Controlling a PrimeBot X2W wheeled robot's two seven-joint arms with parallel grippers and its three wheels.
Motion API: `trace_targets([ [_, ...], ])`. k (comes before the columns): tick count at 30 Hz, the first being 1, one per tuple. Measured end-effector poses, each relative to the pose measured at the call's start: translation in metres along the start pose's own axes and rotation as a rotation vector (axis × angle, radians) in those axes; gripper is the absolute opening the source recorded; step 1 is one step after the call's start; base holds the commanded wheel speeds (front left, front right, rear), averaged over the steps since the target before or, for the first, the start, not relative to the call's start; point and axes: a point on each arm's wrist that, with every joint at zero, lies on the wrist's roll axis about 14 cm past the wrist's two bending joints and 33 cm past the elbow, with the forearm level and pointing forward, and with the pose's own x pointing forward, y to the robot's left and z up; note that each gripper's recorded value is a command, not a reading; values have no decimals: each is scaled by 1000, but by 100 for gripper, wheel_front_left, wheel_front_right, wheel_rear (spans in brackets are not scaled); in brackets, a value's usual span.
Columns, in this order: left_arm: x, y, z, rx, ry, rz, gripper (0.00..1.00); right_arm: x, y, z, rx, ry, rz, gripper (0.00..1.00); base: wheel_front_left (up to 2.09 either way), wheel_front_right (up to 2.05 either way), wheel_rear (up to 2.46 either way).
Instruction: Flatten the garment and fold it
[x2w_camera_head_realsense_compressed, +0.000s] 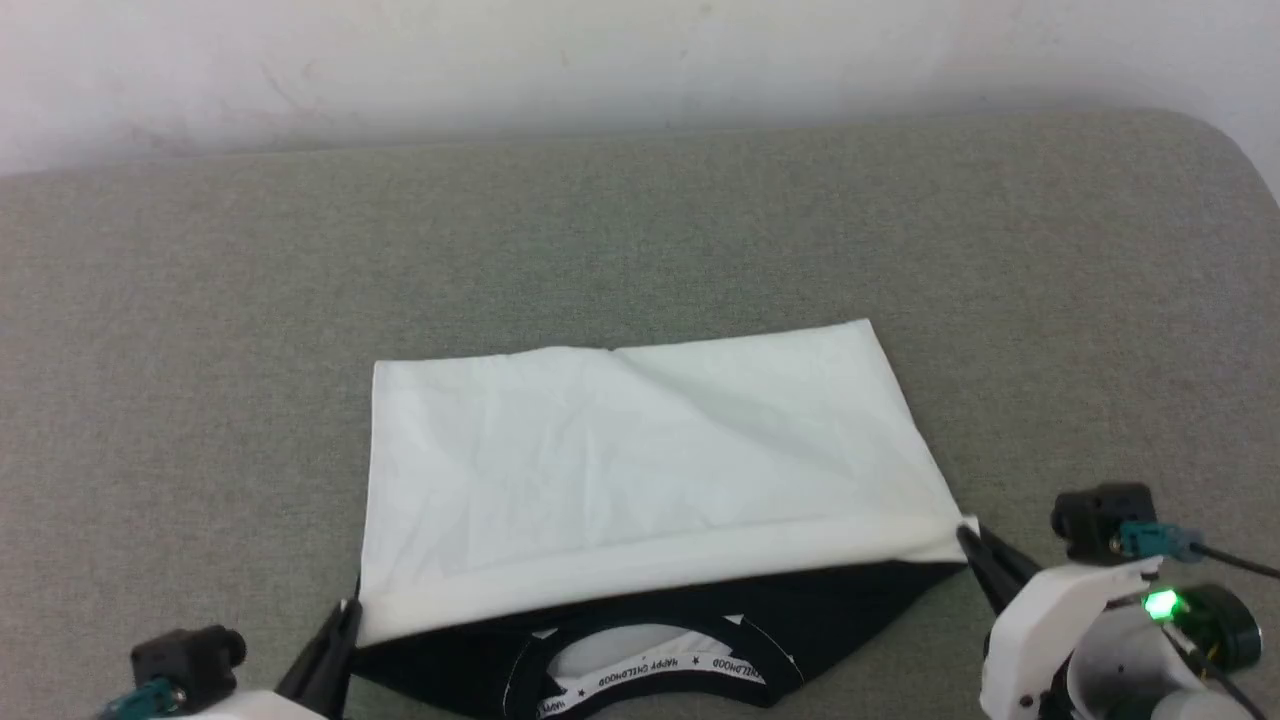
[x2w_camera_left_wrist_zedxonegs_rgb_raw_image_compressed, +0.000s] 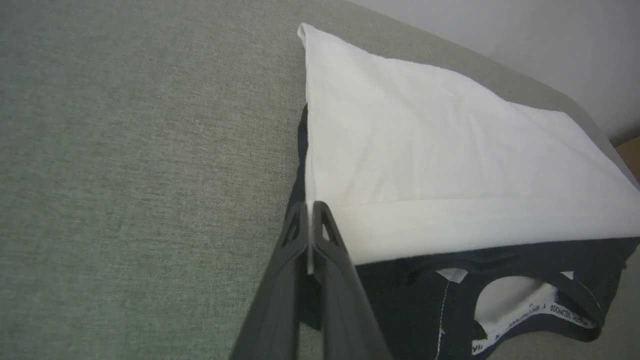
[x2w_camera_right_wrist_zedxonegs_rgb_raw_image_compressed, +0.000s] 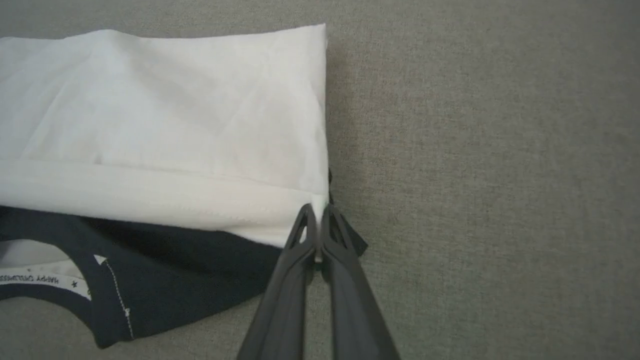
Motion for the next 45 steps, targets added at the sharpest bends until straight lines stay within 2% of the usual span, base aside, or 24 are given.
trace_targets([
  [10, -9, 2, -44, -36, 94, 13, 0, -10, 7, -50, 62, 155, -11, 0, 0, 0, 0],
  [11, -9, 2, -47, -39, 99, 13, 23, -11, 8, -55, 70, 170, -9, 5, 0, 0, 0],
  [12, -10, 2, -49, -42, 98, 15, 67, -12, 10, -58, 74, 178, -7, 49, 0, 0, 0],
  [13, -10, 2, -50, -44, 95, 14, 100, -13, 11, -61, 79, 186, -5, 100, 0, 0, 0],
  [18, -13, 6, -43, -32, 39, 29, 100, -21, 7, -68, 96, 198, -20, 100, 0, 0, 0],
  [22, -15, 13, -20, 15, -87, 55, 100, -27, -1, -63, 102, 164, -47, 100, 0, 0, 0],
  [29, -16, 5, 47, 126, -396, 61, 100, -31, -18, -4, 154, -150, -77, 100, 0, 0, 0],
  [33, -12, -5, 73, 153, -487, 52, 100, -26, -20, 14, 177, -236, -74, 100, 0, 0, 0],
  [39, -3, -18, 104, 202, -574, 26, 100, -6, -13, 21, 220, -238, -34, 100, 0, 0, 0],
  [45, 5, -26, 119, 208, -614, 12, 100, 19, 5, 0, 252, -84, 26, 100, 0, 0, 0],
])
